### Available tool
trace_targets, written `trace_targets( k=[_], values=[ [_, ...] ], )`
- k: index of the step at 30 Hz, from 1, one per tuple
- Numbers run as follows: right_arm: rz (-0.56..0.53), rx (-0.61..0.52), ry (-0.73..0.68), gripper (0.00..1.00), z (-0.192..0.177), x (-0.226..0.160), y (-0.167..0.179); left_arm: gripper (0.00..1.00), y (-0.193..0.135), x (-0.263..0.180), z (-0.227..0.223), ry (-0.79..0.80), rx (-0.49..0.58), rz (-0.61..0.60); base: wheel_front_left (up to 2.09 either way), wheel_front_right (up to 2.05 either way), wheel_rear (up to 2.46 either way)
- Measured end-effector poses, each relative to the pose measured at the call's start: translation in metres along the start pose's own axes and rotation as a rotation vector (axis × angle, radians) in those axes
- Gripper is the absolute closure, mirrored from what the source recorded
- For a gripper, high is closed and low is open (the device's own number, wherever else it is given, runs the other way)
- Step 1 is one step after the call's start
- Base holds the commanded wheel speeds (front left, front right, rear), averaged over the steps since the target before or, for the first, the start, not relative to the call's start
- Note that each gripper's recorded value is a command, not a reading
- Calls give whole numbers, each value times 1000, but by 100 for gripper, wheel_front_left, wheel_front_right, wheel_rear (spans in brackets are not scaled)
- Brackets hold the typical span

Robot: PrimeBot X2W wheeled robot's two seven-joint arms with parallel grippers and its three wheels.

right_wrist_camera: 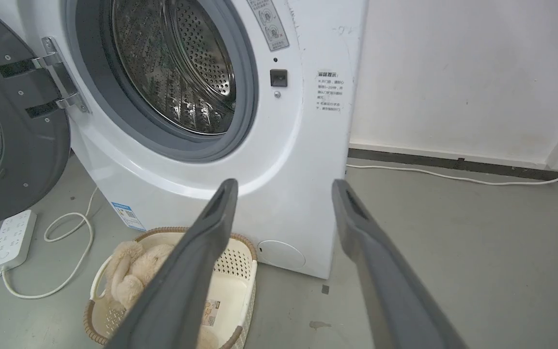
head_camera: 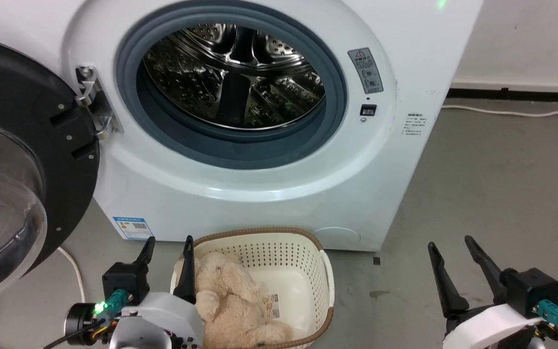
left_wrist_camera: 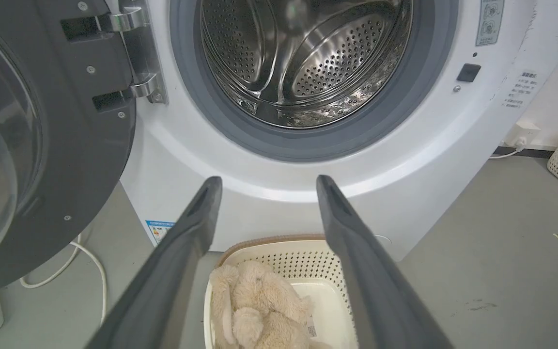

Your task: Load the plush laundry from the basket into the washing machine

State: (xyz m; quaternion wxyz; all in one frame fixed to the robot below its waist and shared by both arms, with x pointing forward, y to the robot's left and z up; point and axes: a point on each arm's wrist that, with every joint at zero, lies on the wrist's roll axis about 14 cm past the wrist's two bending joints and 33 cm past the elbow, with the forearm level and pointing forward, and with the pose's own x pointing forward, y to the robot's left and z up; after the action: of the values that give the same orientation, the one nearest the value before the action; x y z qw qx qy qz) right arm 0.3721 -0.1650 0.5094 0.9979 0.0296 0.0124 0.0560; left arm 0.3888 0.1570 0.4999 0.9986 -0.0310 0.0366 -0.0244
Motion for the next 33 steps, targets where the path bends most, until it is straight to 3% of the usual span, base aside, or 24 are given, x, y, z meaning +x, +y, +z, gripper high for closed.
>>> trace_targets(
  k=[16,33],
  values=[
    [-29,65,22,0,-16,16,-10,0,-14,42,-52,181,-32,-54,0,0,0],
    [-84,140,64,0,-46,35,-28,0,-23,69,-157,580,7,-88,0,0,0]
  ],
)
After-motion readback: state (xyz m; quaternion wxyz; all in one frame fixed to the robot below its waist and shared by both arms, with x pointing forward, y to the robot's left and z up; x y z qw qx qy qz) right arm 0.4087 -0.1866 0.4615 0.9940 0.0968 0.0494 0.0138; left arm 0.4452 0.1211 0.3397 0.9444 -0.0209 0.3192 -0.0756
